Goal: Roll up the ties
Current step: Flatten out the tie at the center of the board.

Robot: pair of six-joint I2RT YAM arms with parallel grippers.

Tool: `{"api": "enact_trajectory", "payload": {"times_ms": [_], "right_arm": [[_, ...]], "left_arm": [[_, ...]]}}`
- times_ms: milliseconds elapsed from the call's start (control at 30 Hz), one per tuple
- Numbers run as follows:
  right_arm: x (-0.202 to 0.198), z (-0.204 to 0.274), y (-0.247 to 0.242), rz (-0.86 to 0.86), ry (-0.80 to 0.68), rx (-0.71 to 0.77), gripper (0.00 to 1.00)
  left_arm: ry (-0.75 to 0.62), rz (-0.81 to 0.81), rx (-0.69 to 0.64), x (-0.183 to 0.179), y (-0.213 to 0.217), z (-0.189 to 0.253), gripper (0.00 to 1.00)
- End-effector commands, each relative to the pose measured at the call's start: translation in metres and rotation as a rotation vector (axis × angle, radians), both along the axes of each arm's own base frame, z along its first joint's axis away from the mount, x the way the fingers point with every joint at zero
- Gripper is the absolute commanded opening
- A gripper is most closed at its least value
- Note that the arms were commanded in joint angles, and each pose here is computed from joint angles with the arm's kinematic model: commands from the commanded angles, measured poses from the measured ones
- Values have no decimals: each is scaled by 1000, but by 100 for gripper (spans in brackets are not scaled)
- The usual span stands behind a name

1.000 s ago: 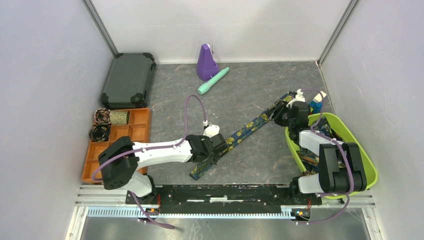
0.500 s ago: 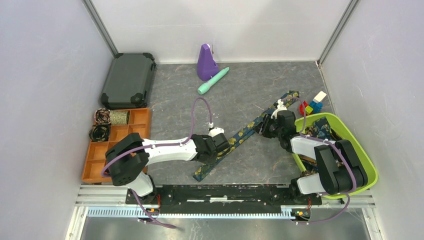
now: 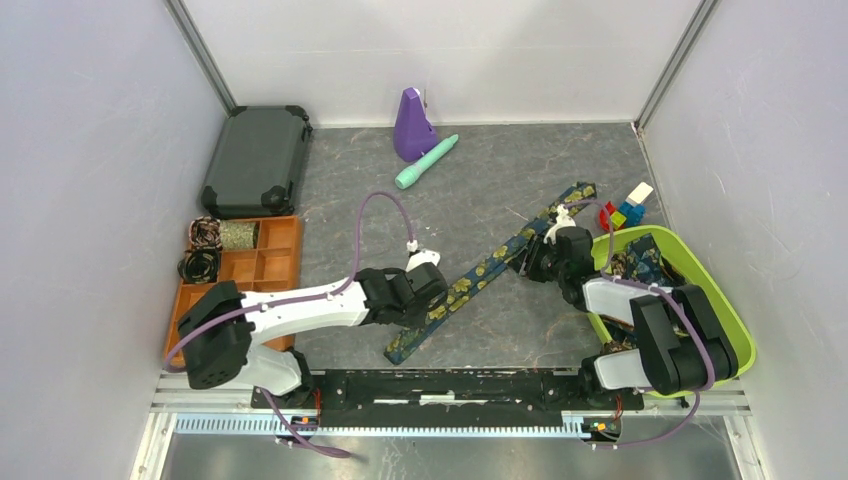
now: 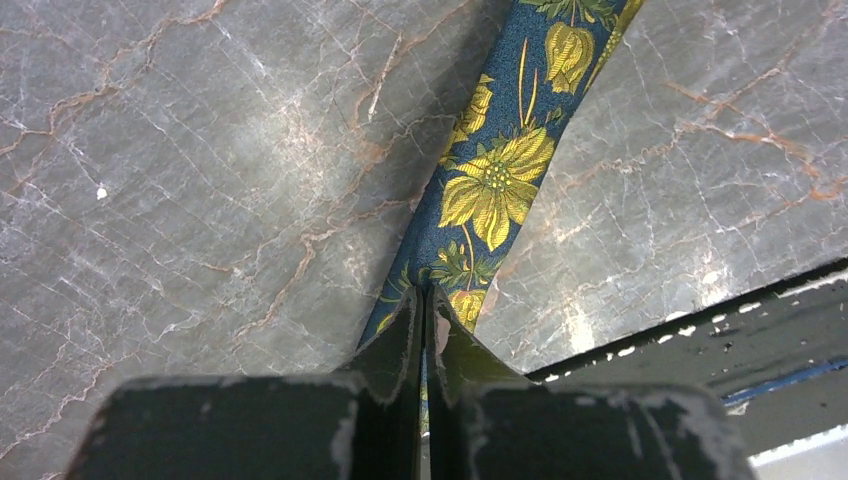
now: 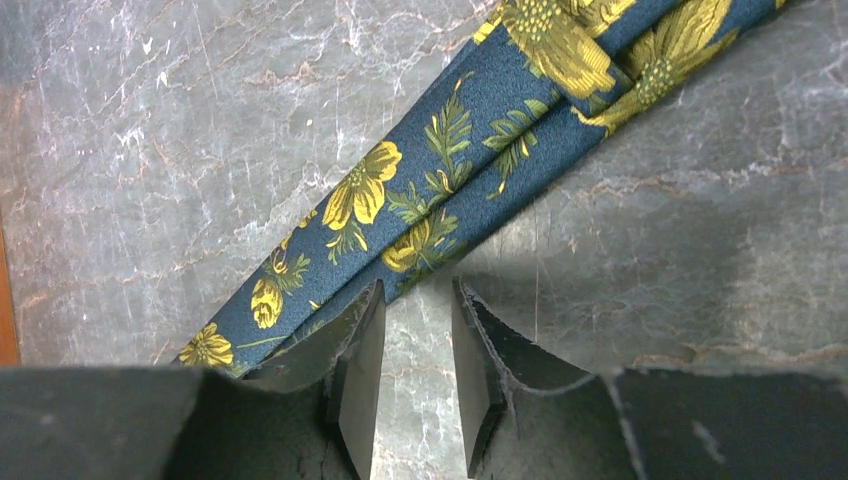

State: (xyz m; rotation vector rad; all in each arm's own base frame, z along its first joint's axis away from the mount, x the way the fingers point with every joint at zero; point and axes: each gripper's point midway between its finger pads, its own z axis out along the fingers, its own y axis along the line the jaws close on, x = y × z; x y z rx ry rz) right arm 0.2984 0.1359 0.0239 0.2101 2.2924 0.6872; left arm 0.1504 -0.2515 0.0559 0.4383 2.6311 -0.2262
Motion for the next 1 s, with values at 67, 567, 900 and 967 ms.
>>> {"api": "enact_trajectory", "payload": {"times_ms": [67,567,900,967], "right_arm": [[-10,5,-1,9,-32,0,39],[30,22,-10,-95,-60,-6,43],[49,9,-24,-171,-20,4,41],[47,9,-25,-167,-19,7,41]], "left_arm": [[28,-32,-32,-14,10,11,2],[145,14,-161,-82,60,9,2],[149,84,-101,-96,82,3,3],[146,86,-108,-96,82,3,8]]}}
